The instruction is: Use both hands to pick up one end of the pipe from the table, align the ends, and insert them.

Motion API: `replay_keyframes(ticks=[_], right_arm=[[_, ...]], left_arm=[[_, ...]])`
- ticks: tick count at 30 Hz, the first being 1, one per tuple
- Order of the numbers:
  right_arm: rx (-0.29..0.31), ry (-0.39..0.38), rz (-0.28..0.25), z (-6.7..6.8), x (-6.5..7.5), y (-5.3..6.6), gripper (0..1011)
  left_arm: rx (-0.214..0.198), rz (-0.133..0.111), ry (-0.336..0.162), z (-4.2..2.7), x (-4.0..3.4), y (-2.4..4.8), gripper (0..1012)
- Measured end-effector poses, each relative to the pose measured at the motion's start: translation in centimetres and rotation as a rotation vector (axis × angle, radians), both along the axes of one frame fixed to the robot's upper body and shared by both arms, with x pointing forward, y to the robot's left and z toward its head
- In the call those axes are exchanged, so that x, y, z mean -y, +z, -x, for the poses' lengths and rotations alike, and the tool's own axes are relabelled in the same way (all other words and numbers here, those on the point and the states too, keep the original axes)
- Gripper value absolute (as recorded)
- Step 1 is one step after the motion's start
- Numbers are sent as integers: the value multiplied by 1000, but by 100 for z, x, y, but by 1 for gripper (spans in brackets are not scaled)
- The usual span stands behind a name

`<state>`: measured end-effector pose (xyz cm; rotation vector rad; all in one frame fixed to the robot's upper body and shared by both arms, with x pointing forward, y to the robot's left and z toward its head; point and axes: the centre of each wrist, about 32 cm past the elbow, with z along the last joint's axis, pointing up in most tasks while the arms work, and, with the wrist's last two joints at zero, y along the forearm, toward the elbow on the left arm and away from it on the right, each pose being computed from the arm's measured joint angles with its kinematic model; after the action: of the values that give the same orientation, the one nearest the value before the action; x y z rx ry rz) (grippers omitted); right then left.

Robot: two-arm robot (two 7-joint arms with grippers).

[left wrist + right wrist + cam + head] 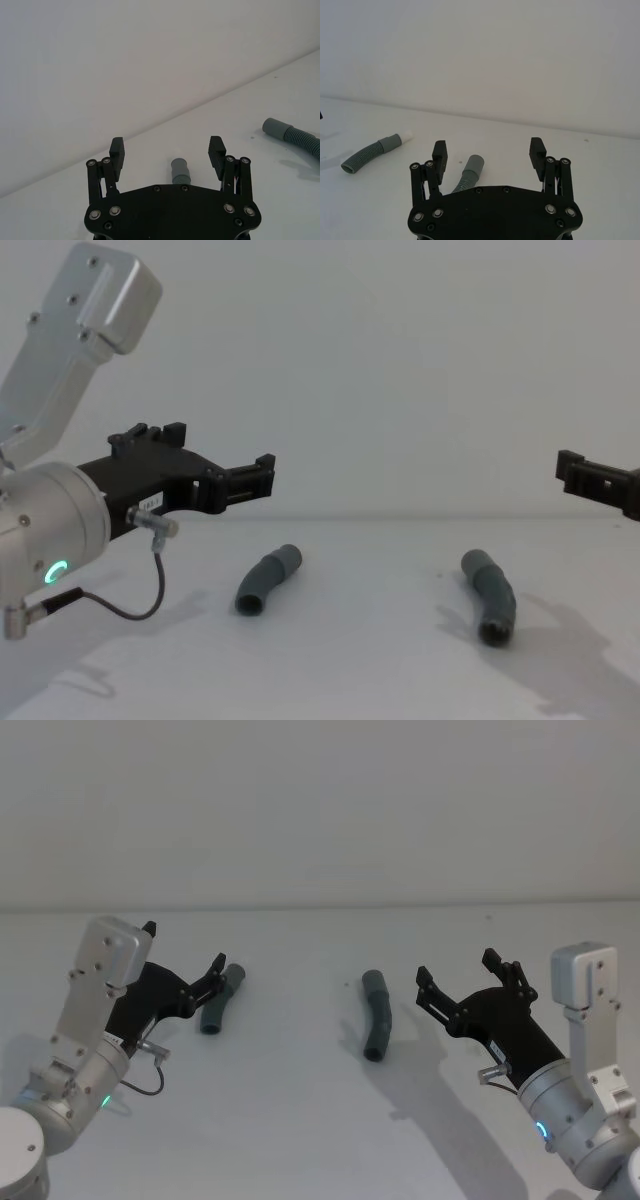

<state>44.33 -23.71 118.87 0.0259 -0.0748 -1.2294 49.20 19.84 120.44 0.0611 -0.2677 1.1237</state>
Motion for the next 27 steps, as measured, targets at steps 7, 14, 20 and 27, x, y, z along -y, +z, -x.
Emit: replay_keyframes(ticks=[7, 14, 20, 27], right_arm=[[0, 0, 0, 0, 0, 0, 1000], [0, 0, 0, 0, 0, 0, 1000], [0, 0, 0, 0, 0, 0, 1000], [0, 0, 0, 0, 0, 0, 1000]], left_arm=[[0, 0, 0, 0, 0, 0, 1001], [0, 0, 0, 0, 0, 0, 1001], [0, 0, 0, 0, 0, 0, 1001], [0, 0, 0, 0, 0, 0, 1001]])
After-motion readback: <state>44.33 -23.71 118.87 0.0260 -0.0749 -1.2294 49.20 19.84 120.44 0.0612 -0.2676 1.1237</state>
